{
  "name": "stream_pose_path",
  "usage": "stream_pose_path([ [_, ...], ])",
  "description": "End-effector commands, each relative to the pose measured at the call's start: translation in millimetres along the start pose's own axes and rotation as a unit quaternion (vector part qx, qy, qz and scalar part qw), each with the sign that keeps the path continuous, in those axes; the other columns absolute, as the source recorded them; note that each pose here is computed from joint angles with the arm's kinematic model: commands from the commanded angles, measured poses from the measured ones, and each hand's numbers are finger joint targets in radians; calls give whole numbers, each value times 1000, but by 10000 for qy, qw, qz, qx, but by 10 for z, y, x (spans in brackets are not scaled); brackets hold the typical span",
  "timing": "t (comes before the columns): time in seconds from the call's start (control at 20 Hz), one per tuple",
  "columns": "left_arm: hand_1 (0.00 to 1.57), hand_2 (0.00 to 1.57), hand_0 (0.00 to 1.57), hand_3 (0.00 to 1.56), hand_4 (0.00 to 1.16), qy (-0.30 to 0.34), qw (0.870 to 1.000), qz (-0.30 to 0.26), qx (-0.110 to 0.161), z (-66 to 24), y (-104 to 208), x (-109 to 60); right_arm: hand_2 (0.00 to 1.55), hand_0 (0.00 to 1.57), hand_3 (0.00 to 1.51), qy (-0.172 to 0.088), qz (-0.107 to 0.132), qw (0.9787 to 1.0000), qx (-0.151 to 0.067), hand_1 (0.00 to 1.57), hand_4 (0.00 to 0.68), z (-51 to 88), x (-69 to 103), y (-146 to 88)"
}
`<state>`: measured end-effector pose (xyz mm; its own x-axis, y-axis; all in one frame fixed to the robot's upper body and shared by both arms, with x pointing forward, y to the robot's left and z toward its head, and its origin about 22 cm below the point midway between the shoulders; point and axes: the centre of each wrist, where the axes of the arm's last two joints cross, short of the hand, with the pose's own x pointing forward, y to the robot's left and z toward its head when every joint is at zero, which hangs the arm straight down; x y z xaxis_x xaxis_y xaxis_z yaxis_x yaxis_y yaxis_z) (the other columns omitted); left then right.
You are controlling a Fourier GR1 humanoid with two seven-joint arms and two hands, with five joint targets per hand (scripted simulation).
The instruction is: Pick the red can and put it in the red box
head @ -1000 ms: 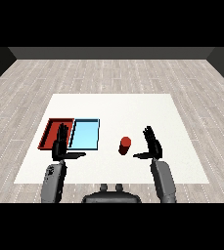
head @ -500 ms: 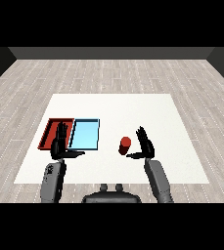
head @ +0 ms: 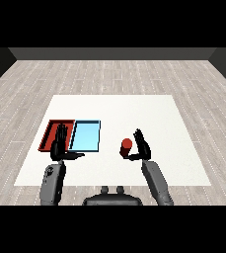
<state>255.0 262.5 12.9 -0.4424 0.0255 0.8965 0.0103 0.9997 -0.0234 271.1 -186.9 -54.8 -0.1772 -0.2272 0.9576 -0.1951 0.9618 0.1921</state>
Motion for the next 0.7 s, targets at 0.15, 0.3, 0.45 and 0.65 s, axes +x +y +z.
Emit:
stream_pose_path([
  [0.15,0,0,0,0,0,12,10000,14,19,-12,-36,-32,0,0,0,64,-27,10000,-6,0,0,-154,-182,273],
  [0.3,0,0,0,0,0,-22,10000,-56,-16,30,-2,104,0,0,0,123,37,9999,-48,0,0,-12,-311,264],
  [0.45,0,0,0,0,0,-21,10000,7,-81,116,-103,-20,0,0,0,108,-37,9999,-30,0,0,-149,-90,143],
  [0.65,0,0,0,0,0,71,9999,-41,-86,8,-74,116,0,0,0,10,-101,9999,67,0,0,-122,-95,256],
])
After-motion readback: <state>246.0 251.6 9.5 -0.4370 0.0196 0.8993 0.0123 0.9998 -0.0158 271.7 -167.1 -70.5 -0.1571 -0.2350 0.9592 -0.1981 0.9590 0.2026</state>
